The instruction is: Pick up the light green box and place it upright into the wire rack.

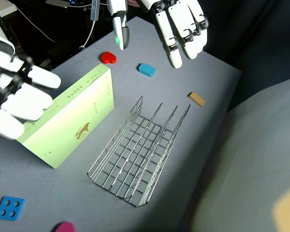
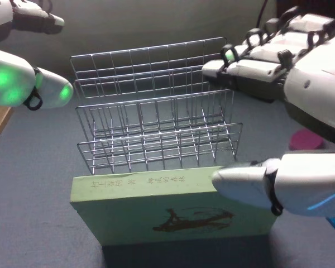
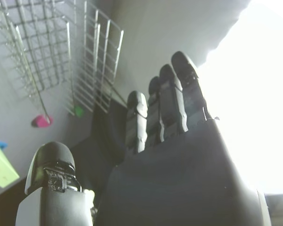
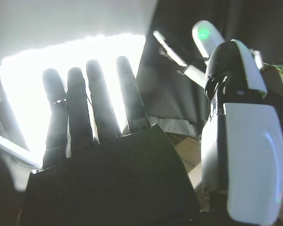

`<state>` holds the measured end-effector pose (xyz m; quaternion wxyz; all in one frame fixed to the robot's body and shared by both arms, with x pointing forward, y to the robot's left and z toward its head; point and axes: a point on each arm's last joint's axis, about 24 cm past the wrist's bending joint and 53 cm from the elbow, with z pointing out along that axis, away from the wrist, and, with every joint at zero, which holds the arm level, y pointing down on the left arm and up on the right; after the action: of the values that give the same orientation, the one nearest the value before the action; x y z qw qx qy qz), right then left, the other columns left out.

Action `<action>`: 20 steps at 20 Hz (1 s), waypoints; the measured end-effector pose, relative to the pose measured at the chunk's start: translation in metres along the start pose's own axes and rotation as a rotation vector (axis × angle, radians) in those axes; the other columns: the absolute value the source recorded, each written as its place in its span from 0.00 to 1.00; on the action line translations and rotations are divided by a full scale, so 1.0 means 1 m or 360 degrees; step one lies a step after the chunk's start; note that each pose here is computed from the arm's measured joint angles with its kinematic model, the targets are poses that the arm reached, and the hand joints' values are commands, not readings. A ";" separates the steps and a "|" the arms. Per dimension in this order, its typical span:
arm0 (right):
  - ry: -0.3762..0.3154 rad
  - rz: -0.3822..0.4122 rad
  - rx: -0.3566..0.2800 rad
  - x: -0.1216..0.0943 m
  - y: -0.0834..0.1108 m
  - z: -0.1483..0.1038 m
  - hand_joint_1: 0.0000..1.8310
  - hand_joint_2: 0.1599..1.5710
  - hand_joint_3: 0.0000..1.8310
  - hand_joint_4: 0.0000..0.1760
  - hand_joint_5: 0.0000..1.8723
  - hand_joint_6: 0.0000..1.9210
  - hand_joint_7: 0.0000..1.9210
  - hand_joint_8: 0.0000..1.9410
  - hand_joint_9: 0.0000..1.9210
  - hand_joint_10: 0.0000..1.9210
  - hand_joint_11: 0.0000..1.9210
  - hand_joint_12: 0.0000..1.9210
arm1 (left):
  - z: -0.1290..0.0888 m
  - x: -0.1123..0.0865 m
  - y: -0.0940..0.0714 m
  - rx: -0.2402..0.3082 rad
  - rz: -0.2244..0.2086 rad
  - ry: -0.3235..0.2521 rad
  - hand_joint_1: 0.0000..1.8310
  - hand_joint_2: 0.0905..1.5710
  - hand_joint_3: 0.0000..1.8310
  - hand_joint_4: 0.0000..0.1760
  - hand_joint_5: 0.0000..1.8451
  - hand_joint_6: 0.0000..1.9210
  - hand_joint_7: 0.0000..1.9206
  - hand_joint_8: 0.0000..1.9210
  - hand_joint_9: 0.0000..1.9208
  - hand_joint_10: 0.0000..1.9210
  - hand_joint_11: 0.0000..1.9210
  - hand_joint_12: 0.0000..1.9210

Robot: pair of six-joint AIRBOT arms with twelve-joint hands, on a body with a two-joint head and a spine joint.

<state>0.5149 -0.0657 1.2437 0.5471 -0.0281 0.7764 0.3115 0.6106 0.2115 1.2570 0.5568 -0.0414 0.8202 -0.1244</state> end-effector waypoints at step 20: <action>0.0404 0.0085 0.0145 0.062 0.020 0.064 0.51 0.58 0.00 0.10 0.14 0.00 0.12 0.00 0.11 0.00 0.00 0.45 | -0.015 -0.005 0.014 -0.0080 0.0023 -0.0018 0.08 0.72 0.00 0.54 0.09 0.00 0.07 0.00 0.08 0.00 0.00 0.26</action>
<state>0.5354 0.0020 1.1855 0.4367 -0.0216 0.8533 0.2843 0.5999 0.2280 1.2633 0.5612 -0.0500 0.8202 -0.0995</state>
